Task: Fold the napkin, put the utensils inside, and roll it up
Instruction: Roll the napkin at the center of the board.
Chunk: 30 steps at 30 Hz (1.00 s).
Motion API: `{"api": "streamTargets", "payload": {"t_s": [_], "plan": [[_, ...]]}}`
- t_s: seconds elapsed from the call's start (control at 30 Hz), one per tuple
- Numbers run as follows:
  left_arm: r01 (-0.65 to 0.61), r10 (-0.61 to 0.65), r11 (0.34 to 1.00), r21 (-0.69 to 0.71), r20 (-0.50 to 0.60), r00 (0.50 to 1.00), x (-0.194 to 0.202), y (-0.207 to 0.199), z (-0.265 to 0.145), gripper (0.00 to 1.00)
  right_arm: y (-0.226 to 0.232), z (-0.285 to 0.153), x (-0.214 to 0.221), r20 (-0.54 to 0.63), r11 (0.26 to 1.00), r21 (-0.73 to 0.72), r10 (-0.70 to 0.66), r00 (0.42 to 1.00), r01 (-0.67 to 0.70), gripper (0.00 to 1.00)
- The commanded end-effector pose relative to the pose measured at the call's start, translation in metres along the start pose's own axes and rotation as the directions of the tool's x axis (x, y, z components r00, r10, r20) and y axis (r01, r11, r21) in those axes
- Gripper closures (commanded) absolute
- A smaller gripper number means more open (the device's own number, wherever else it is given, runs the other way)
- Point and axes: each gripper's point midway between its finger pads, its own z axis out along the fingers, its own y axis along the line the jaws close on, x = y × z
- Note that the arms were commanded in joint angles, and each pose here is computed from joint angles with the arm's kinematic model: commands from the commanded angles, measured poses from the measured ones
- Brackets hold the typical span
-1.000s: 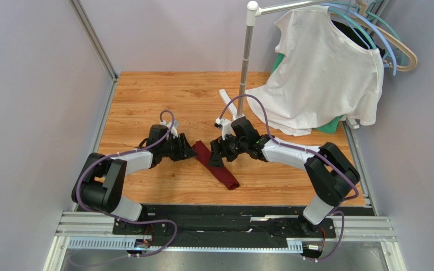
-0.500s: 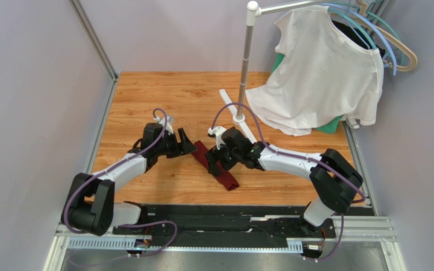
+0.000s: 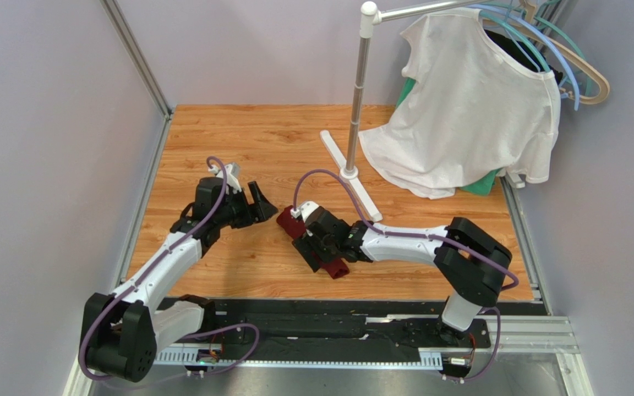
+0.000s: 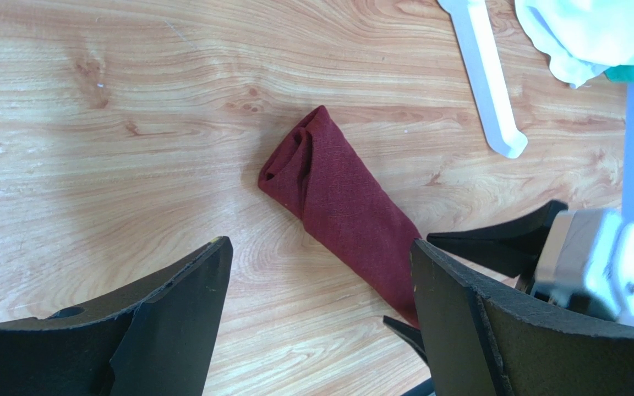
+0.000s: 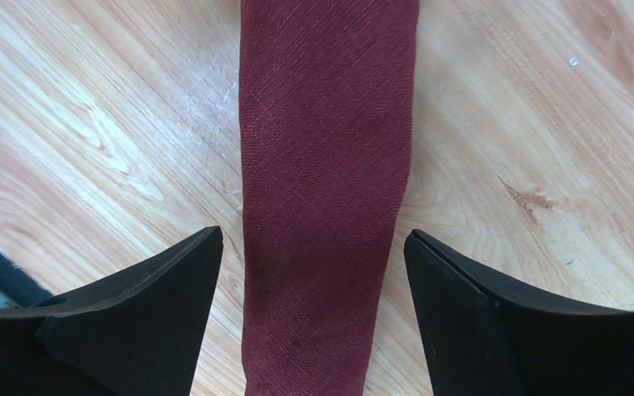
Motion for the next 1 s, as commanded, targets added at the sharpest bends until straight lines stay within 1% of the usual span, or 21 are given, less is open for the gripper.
{"api": "streamTargets", "payload": {"t_s": [0.0, 0.13, 0.23, 0.27, 0.47, 0.57, 0.6, 0.63, 0.67, 0.7, 0.73, 0.77, 0.8, 0.83, 0.87, 0.9, 0.97], "plan": [[-0.008, 0.008, 1.000, -0.011, 0.008, 1.000, -0.007, 0.000, -0.004, 0.13, 0.003, -0.001, -0.024, 0.069, 0.994, 0.093, -0.067, 0.995, 0.060, 0.18], [-0.001, 0.001, 1.000, -0.013, -0.002, 1.000, -0.004, 0.002, -0.002, 0.13, 0.004, 0.006, -0.022, 0.053, 0.987, 0.133, -0.094, 0.994, 0.086, 0.21], [0.000, 0.000, 1.000, -0.010, -0.004, 1.000, -0.004, 0.002, -0.001, 0.13, 0.005, 0.011, -0.017, 0.032, 0.987, 0.134, -0.094, 0.995, 0.089, 0.32], [-0.001, 0.001, 1.000, -0.010, -0.005, 1.000, -0.004, 0.003, -0.001, 0.13, 0.004, 0.014, -0.013, 0.015, 0.987, 0.133, -0.097, 0.995, 0.094, 0.37], [0.002, -0.002, 1.000, -0.006, -0.006, 1.000, -0.004, 0.003, -0.001, 0.13, 0.006, 0.020, -0.004, -0.028, 0.992, 0.091, -0.082, 0.996, 0.084, 0.44], [-0.001, 0.001, 1.000, 0.006, -0.004, 1.000, -0.006, 0.000, -0.002, 0.13, 0.009, 0.022, -0.003, -0.032, 1.000, 0.000, -0.026, 0.999, 0.026, 0.49], [-0.004, 0.004, 1.000, 0.015, 0.001, 1.000, -0.007, -0.002, -0.003, 0.13, 0.019, 0.019, -0.004, -0.035, 0.997, -0.084, -0.005, 0.999, 0.002, 0.55], [-0.005, 0.005, 1.000, 0.019, 0.002, 1.000, -0.007, -0.002, -0.004, 0.13, 0.023, 0.018, -0.004, -0.040, 0.990, -0.137, 0.020, 0.999, -0.026, 0.65], [-0.011, 0.011, 0.999, 0.033, 0.010, 1.000, -0.008, -0.005, -0.004, 0.13, 0.020, 0.018, -0.010, -0.028, 0.984, -0.169, 0.056, 0.998, -0.060, 0.71], [-0.015, 0.015, 0.999, 0.045, 0.020, 1.000, -0.009, -0.007, -0.005, 0.13, 0.029, 0.014, -0.007, -0.049, 0.963, -0.257, 0.069, 0.996, -0.079, 0.73], [-0.014, 0.013, 0.998, 0.055, 0.018, 1.000, -0.007, -0.007, -0.005, 0.13, 0.031, 0.012, -0.008, -0.054, 0.950, -0.295, 0.088, 0.995, -0.101, 0.76], [-0.013, 0.011, 0.997, 0.074, 0.021, 1.000, -0.007, -0.010, -0.005, 0.13, 0.027, 0.012, -0.013, -0.047, 0.937, -0.326, 0.118, 0.992, -0.126, 0.78], [-0.010, 0.009, 0.997, 0.083, 0.023, 1.000, -0.006, -0.011, -0.004, 0.13, 0.035, 0.006, -0.015, -0.056, 0.906, -0.398, 0.128, 0.990, -0.140, 0.81], [-0.005, 0.004, 0.996, 0.086, 0.014, 1.000, -0.002, -0.010, -0.003, 0.13, 0.035, 0.005, -0.014, -0.067, 0.891, -0.426, 0.146, 0.987, -0.161, 0.82], [-0.003, 0.002, 0.996, 0.092, 0.014, 1.000, -0.001, -0.010, -0.002, 0.13, 0.030, 0.005, -0.019, -0.063, 0.875, -0.446, 0.181, 0.981, -0.190, 0.82], [-0.002, 0.001, 0.996, 0.093, 0.007, 1.000, 0.001, -0.009, -0.001, 0.13, 0.034, 0.001, -0.020, -0.079, 0.846, -0.493, 0.189, 0.979, -0.204, 0.83], [0.003, -0.003, 0.995, 0.096, 0.002, 1.000, 0.003, -0.008, 0.002, 0.13, 0.028, 0.003, -0.020, -0.097, 0.829, -0.509, 0.212, 0.973, -0.231, 0.83]]}}
